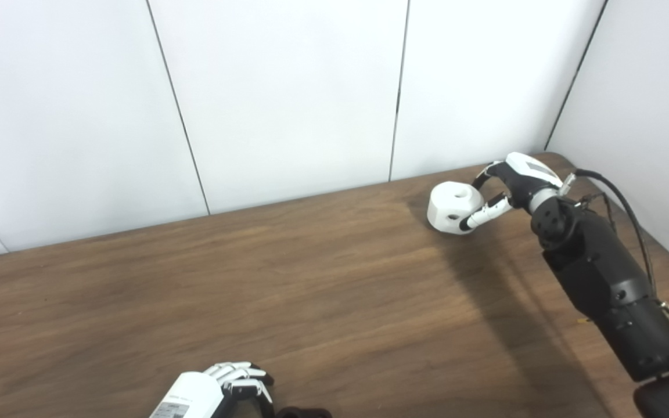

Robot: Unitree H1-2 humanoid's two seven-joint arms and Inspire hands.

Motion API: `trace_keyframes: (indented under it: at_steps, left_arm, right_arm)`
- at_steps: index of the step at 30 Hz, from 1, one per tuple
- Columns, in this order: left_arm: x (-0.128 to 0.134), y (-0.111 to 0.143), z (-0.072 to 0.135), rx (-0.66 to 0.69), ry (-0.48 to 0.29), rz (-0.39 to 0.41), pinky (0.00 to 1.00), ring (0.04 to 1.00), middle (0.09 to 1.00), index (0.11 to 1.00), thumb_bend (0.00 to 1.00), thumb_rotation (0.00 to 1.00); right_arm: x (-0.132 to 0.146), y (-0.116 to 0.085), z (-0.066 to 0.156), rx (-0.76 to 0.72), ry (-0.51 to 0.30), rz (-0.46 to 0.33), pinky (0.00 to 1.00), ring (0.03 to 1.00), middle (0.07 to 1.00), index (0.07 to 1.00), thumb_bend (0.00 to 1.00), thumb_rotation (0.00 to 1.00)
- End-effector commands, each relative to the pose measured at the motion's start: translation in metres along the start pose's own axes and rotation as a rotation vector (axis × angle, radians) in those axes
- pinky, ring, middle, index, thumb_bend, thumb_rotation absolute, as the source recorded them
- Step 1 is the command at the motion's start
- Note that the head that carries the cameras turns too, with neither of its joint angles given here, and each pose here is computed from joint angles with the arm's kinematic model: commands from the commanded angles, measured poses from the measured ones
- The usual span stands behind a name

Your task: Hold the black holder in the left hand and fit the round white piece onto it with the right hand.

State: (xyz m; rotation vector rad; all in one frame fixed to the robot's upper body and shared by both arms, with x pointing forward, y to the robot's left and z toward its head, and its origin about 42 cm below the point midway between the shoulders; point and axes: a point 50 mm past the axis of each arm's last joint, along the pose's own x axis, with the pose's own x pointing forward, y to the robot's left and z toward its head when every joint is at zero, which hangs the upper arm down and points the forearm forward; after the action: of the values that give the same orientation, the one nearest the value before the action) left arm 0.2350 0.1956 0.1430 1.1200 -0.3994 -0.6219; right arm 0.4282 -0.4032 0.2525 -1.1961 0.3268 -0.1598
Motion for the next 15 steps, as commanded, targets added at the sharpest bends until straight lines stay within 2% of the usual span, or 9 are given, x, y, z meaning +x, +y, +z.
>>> trace_keyframes:
  at_steps: [1,8,15]
  left_arm:
    - [-0.0057,-0.0124,-0.0046,0.001,0.041,-0.094,0.8,0.809,0.746,0.484,0.52,0.05]
    - [-0.0057,-0.0124,-0.0044,0.003,0.041,-0.097,0.8,0.806,0.746,0.484,0.52,0.05]
    - [-0.0071,-0.0141,-0.0025,0.008,0.039,-0.111,0.8,0.808,0.747,0.484,0.52,0.05]
  right_arm:
    - [0.0021,-0.0309,0.006,-0.018,-0.025,-0.091,0.91,0.99,0.934,0.695,0.9,0.3]
    - [0.0018,-0.0312,0.01,-0.003,-0.035,-0.093,0.93,0.994,0.931,0.694,0.9,0.29]
    - [0.0009,-0.0312,0.015,-0.007,-0.058,-0.109,0.91,0.983,0.924,0.695,0.9,0.29]
